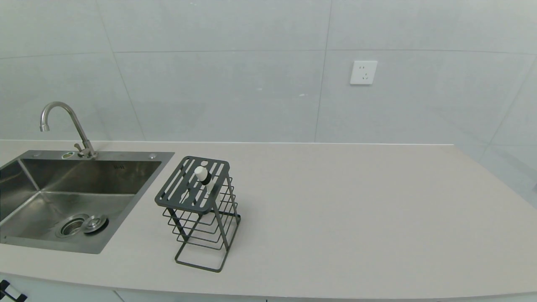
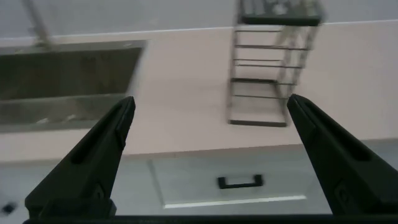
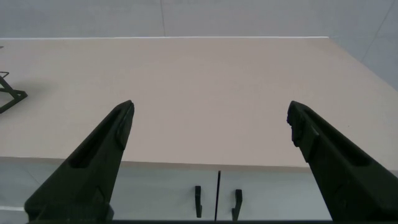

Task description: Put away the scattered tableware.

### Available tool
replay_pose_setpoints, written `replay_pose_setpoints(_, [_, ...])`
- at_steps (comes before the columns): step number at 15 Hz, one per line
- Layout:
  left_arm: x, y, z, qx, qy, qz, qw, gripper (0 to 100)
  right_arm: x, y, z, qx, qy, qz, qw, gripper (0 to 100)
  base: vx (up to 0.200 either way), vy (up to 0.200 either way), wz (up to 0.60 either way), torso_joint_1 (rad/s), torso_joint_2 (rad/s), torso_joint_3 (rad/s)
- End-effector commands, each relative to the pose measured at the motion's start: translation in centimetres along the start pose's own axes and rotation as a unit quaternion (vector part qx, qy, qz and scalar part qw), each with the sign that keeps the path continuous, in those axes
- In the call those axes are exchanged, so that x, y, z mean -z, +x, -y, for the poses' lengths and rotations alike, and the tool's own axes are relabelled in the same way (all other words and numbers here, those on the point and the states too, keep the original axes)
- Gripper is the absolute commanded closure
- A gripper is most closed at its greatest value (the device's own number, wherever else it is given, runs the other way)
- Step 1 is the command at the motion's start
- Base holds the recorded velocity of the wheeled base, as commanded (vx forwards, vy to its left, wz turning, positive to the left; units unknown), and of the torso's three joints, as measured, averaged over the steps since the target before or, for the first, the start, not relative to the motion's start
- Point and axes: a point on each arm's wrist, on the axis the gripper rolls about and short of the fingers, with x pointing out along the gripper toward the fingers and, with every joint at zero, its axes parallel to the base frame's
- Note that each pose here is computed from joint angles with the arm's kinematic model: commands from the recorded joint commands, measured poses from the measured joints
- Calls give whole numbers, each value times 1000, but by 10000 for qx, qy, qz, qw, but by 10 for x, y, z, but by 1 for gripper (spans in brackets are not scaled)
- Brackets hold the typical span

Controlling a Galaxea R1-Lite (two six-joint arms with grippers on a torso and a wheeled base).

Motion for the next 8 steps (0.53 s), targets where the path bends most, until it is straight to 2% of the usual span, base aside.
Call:
replay_pose_setpoints(1, [2,-1,0,-27,-87,14,10000,0,0,0,0,0,0,-8,10000,0,0,0,0,0,0,0])
replay_pose_setpoints(8, [2,-1,0,-12,-102,14,9999,0,0,0,0,-8,-15,-16,10000,0,0,0,0,0,0,0])
